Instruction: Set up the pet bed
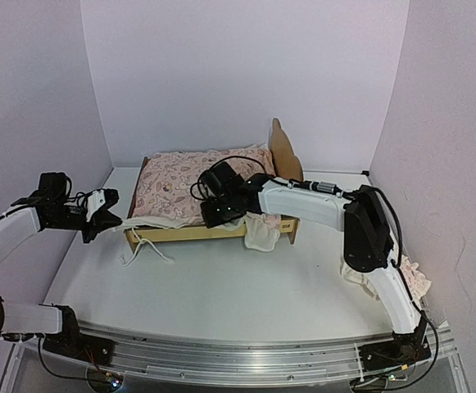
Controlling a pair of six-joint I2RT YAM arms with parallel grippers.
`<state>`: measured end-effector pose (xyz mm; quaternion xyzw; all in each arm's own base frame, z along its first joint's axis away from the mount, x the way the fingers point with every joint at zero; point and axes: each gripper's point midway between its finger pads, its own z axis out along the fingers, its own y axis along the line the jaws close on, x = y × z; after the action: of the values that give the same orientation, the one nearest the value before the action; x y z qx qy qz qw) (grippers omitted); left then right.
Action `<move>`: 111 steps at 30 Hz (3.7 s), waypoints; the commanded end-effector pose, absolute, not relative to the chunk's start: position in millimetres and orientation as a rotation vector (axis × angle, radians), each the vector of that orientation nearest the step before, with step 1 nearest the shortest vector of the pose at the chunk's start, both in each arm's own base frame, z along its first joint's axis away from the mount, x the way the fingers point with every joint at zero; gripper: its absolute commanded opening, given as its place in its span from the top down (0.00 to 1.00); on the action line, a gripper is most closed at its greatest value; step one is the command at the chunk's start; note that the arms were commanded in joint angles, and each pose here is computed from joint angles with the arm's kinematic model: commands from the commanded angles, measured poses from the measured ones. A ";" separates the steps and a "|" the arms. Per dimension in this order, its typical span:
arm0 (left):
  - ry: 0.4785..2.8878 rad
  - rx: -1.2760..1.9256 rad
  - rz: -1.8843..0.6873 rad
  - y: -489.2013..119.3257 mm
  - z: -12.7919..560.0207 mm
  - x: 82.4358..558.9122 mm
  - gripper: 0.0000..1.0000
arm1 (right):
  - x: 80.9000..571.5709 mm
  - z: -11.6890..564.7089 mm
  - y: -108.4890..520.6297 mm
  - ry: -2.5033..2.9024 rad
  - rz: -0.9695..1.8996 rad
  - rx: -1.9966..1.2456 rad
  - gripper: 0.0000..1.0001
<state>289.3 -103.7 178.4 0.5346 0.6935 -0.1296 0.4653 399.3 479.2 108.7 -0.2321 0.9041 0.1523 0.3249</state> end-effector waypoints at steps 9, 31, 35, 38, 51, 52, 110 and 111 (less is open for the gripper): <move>1.686 1.261 -0.281 -100.2 188.4 299.6 1.00 | 358.8 207.1 470.6 2.338 0.878 -0.673 1.00; 1.628 1.540 -0.224 -98.2 162.8 262.5 0.40 | 350.5 205.8 401.8 2.442 0.644 -0.613 0.55; 1.592 1.447 -0.347 -113.0 196.3 265.1 0.40 | 363.0 232.6 350.5 2.464 0.423 -0.493 0.54; 1.588 1.371 -0.384 -125.4 221.2 278.7 0.42 | 370.5 252.7 318.2 2.450 0.341 -0.416 0.53; 1.440 1.540 -0.384 -262.3 232.6 311.6 0.41 | 360.1 242.6 273.1 2.556 0.282 -0.381 0.52; 1.425 1.541 -0.380 -273.7 232.5 314.8 0.41 | 354.8 237.8 272.6 2.576 0.301 -0.400 0.52; 1.412 1.317 -0.718 -387.1 205.5 292.0 0.32 | 327.3 127.9 263.3 2.516 0.273 -0.296 0.94; 1.406 1.320 -0.712 -385.9 206.0 291.0 0.32 | 330.1 132.3 261.0 2.494 0.258 -0.293 0.89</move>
<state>298.3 -386.8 173.7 0.5539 0.6164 -0.2855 0.4814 330.1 259.1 103.3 -0.1150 0.9538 0.0894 0.2628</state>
